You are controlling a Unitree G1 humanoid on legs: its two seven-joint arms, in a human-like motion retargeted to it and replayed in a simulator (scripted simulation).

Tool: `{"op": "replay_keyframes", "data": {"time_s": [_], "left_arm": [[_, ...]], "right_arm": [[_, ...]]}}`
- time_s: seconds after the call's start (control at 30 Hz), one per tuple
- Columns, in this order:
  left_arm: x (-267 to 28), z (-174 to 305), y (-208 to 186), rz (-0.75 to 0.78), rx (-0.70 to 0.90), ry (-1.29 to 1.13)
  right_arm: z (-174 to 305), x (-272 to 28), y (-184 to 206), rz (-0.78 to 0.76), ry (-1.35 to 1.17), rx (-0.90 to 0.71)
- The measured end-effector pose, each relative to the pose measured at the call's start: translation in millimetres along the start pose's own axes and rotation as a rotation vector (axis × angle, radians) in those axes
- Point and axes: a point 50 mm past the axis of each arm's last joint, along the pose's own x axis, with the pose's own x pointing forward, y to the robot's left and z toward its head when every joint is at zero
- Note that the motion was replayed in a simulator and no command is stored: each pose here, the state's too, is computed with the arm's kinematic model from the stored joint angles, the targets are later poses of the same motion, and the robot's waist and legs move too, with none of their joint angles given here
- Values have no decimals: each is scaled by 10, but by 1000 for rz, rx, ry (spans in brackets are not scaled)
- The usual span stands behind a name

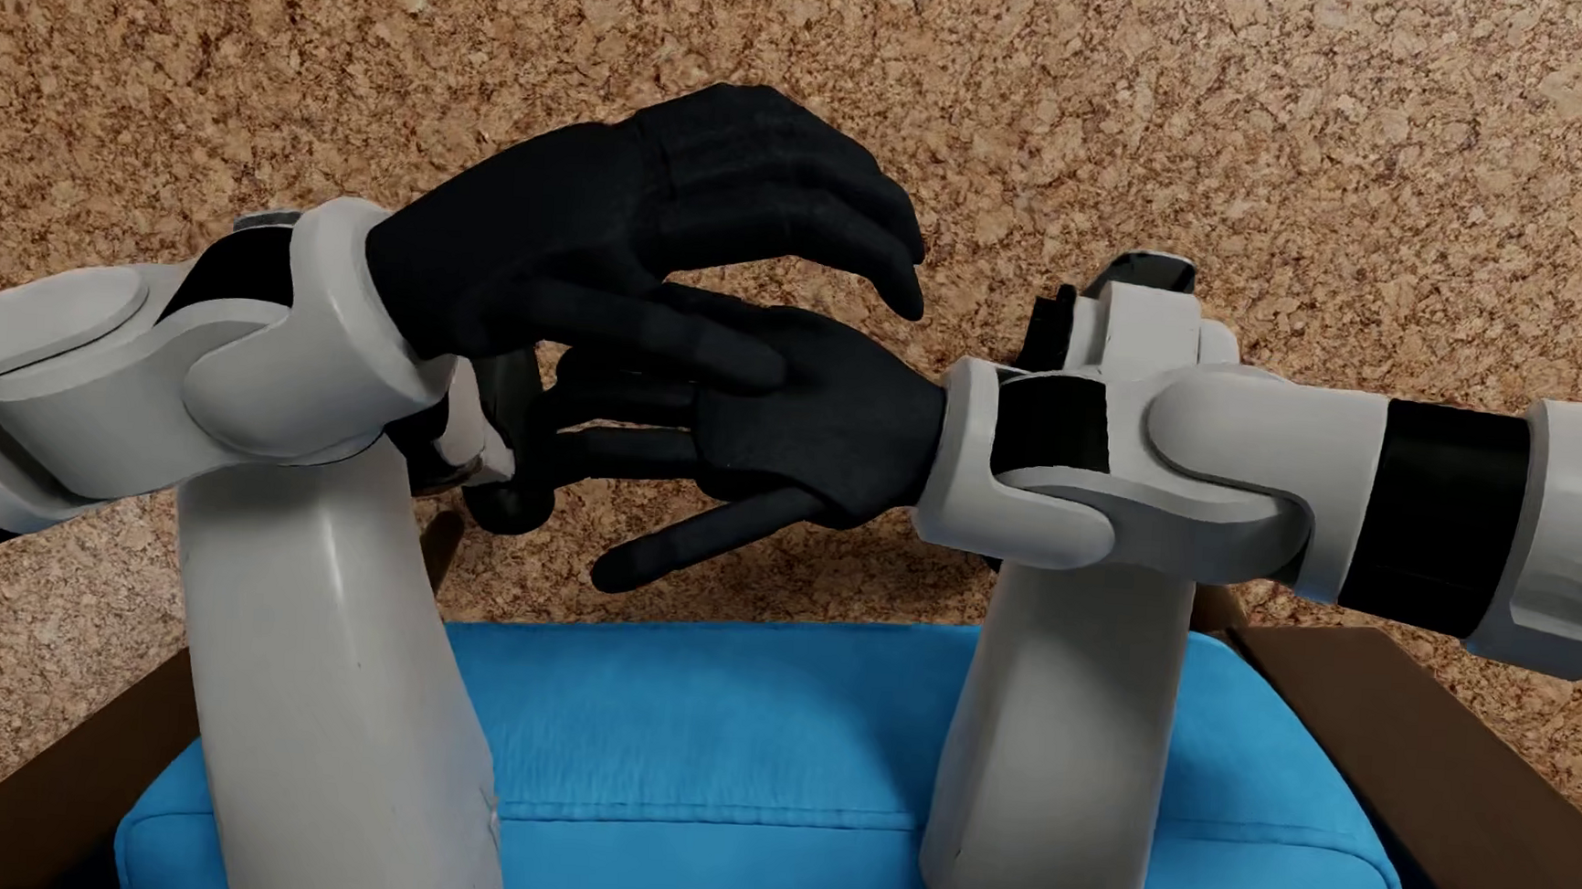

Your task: Get up from the chair

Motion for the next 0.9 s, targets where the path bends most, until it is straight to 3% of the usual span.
{"op": "replay_keyframes", "data": {"time_s": [0.13, 0.23, 0.33, 0.4, 0.43, 0.5, 0.6, 0.73, 0.83, 0.9], "left_arm": [[22, -285, -204, 2, -7, 101], [-95, -759, -617, -98, -42, 323], [-336, -1174, -1319, -306, -164, 595], [-569, -1245, -1919, -477, -280, 767], [-695, -1193, -2205, -581, -360, 841], [-967, -995, -2641, -687, -545, 976], [-1568, -664, -2996, -598, -831, 1222], [-2342, -202, -3176, -391, -1026, 1536], [-2742, 160, -3290, -352, -1097, 1720], [-2954, 409, -3380, -413, -1151, 1841]], "right_arm": [[-250, 26, 187, -24, 113, 3], [-581, -33, 643, 62, 310, 63], [-800, -125, 1347, 263, 536, 236], [-690, -240, 1879, 449, 635, 391], [-584, -304, 2101, 549, 675, 490], [-384, -601, 2487, 568, 913, 771], [-1, -1008, 2782, 483, 1095, 1063], [368, -1538, 2861, 366, 1251, 1199], [727, -2045, 3016, 297, 1548, 1279], [1067, -2320, 3154, 334, 1764, 1352]]}}
